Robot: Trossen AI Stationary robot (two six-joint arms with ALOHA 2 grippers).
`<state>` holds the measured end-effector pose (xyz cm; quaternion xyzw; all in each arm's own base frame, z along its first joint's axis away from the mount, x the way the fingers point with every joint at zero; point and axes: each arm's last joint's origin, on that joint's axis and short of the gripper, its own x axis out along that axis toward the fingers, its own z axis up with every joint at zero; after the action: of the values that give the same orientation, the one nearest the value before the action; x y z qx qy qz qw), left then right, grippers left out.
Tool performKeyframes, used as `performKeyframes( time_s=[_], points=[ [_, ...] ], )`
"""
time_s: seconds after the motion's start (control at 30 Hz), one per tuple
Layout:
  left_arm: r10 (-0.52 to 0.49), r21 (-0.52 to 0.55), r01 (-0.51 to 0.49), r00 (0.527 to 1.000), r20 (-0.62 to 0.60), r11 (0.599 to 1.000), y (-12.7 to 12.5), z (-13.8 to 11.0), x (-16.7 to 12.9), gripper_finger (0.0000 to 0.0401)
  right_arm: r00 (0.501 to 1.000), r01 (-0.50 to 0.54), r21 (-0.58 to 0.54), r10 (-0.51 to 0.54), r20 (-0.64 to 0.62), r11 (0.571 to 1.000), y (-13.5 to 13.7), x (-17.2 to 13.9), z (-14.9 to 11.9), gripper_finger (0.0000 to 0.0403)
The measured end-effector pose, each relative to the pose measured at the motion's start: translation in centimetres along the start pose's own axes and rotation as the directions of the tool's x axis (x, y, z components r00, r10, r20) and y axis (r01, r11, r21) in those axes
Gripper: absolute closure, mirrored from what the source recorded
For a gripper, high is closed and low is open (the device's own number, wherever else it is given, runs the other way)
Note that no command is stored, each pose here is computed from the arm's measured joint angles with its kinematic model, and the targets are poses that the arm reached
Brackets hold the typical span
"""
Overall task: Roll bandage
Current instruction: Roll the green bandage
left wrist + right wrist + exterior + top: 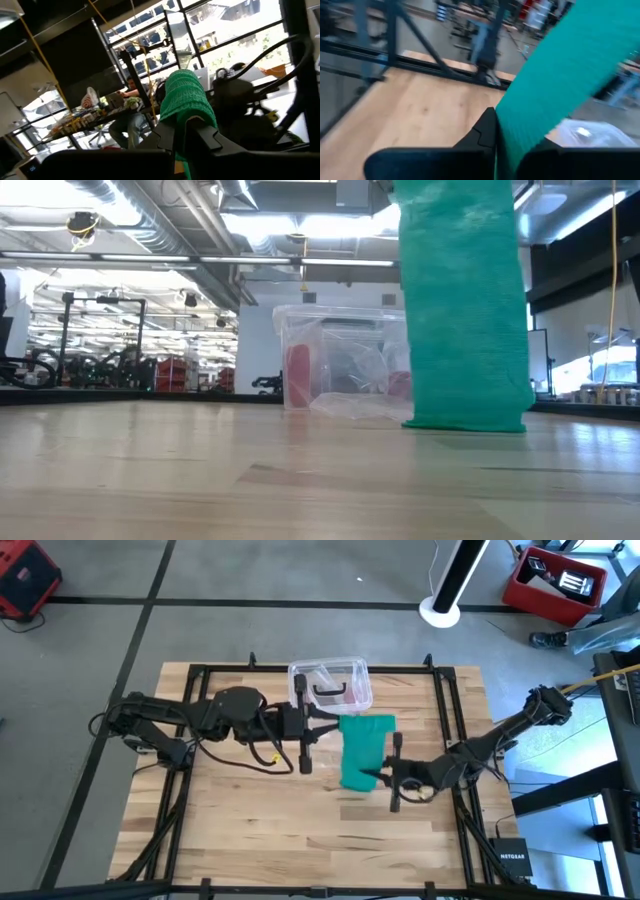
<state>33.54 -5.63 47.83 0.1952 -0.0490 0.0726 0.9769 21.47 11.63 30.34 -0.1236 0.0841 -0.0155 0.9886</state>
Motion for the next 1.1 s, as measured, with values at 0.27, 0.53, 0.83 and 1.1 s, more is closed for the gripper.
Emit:
performKeyframes(
  time_s=[0.27,0.53,0.83,1.1],
  points=[
    [0.114,0.06,-0.112,0.993,-0.025,0.992,2.5,-0.9,0.6,0.0386,0.984,-0.135,-0.034,0.138,0.11,0.99,2.2,-2.4,3.5,0.0398],
    [0.147,0.179,-0.132,0.986,-0.075,0.975,3.7,-2.3,1.5,0.0386,0.955,-0.189,-0.125,0.212,0.209,0.974,3.4,-4.2,8.3,0.0399],
    [0.121,0.308,-0.07,0.981,-0.151,0.949,1.8,-4.3,3.3,0.0386,0.95,-0.204,-0.217,0.246,0.191,0.955,4.1,-4.3,13.6,0.0401],
    [0.007,0.371,0.109,0.955,-0.298,0.922,-2.2,-6.3,4.0,0.0386,0.945,-0.155,-0.287,0.227,0.236,0.945,3.4,-5.5,17.4,0.0401]
  ],
)
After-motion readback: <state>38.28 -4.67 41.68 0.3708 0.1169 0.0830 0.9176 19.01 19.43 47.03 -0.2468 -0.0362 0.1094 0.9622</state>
